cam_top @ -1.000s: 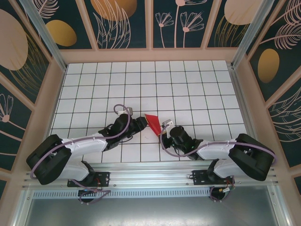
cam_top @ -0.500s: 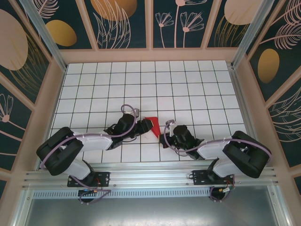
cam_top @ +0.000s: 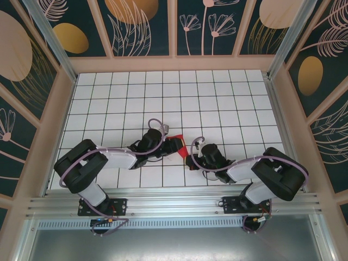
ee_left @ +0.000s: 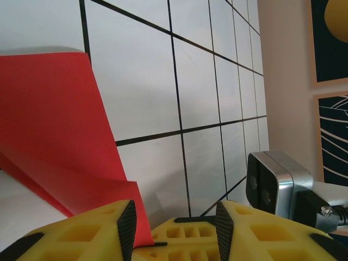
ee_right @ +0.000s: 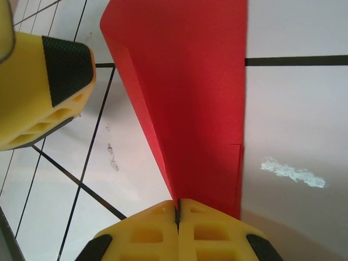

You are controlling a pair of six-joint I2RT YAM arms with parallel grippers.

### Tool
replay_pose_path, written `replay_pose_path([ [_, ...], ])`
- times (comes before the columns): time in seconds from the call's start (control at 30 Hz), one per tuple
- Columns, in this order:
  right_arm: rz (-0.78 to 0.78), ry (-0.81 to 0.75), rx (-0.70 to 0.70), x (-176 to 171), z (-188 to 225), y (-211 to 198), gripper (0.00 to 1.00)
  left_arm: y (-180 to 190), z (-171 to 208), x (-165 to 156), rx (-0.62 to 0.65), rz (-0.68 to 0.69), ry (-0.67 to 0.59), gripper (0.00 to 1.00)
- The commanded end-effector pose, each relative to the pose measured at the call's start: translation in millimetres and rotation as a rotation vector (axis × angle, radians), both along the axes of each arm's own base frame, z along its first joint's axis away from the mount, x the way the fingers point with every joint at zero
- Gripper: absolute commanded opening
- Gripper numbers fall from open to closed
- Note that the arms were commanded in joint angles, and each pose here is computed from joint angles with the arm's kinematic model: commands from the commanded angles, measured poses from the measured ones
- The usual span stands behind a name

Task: Fold a paper plane with a square sheet of paper (pick it up from the middle)
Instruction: Fold the wing for the fifth time at the center of the table.

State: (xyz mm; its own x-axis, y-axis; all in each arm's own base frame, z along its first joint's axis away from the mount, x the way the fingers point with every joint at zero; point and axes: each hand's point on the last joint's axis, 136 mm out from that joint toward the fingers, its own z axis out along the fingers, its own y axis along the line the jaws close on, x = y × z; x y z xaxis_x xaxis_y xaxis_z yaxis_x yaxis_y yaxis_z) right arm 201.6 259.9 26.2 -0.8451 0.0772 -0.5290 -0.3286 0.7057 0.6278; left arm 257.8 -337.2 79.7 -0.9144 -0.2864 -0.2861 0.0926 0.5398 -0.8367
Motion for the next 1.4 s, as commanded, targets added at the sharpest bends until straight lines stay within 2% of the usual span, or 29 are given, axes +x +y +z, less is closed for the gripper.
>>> replay_pose_path([
  [0.0,-0.012,0.041,0.022,-1.8,-3.9,-1.8,0.0,-16.1,12.4,3.6,-0.039,-0.045,-0.039,0.44],
  [0.3,-0.039,0.113,0.049,-0.6,-8.4,-4.2,0.0,-20.2,9.6,2.1,-0.049,-0.062,-0.039,0.45],
  [0.6,-0.051,0.183,0.148,1.2,2.7,-2.6,0.0,-16.3,14.8,-5.5,-0.074,-0.073,-0.065,0.46],
  [0.83,-0.066,0.223,0.201,4.3,9.5,-4.2,0.0,-27.5,14.0,-6.2,-0.092,-0.116,-0.067,0.47],
  [1.13,-0.085,0.271,0.221,6.1,5.8,-7.9,0.0,-32.9,-14.4,0.8,-0.047,-0.108,-0.035,0.47],
  [1.37,-0.099,0.292,0.17,4.9,-3.2,-12.1,0.03,-34.4,-30.7,5.4,-0.007,-0.102,-0.026,0.47],
])
